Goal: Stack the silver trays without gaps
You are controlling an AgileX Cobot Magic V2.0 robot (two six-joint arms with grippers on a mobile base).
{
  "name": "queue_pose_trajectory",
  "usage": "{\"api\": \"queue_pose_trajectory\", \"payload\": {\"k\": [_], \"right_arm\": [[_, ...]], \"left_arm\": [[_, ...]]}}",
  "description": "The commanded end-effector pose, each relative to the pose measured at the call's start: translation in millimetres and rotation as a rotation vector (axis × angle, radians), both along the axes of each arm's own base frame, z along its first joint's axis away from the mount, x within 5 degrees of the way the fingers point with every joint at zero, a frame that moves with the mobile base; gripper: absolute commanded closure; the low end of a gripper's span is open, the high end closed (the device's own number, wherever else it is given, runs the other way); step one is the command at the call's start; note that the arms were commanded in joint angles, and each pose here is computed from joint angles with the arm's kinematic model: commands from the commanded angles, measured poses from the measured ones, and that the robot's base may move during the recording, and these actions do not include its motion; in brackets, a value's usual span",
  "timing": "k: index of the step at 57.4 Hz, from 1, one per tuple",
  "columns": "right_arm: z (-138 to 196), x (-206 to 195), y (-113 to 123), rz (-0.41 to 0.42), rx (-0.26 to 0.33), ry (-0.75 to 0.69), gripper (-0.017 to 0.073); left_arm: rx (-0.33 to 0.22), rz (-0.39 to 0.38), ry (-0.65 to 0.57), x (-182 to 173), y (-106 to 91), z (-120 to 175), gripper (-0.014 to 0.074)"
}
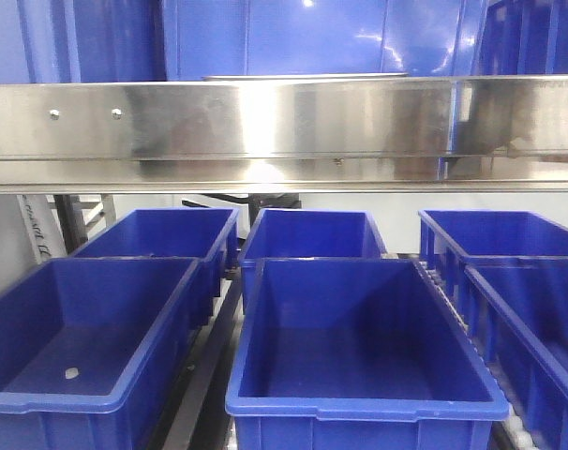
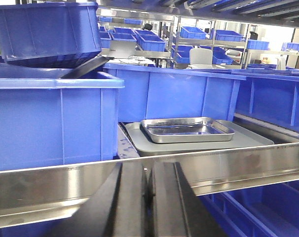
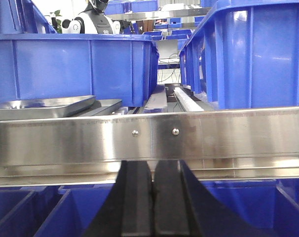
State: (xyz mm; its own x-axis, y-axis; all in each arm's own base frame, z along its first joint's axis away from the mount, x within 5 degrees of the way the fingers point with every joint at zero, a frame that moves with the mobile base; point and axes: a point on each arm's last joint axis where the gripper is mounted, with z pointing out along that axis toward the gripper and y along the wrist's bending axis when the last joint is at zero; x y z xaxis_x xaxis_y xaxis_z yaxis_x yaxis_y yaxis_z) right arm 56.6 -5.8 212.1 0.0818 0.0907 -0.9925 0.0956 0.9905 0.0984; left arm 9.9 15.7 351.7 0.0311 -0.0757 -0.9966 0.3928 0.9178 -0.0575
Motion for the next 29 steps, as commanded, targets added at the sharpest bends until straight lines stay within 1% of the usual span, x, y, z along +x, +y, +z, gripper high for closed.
{"api": "queue_pose_trajectory", "payload": {"k": [1,29], "right_arm": [[1.8,-0.9,-0.4,-0.007,-0.007,-0.022,0.064],[-2.1,-0.6,0.0,-0.003,-0.003,0.02,0.064]], "left_arm": [[-0.001,0.003,-0.014,-0.7,0.4,0.9,0.0603],[-0.001,0.003,-0.014,-0.7,0.4,0.9,0.0603]]}}
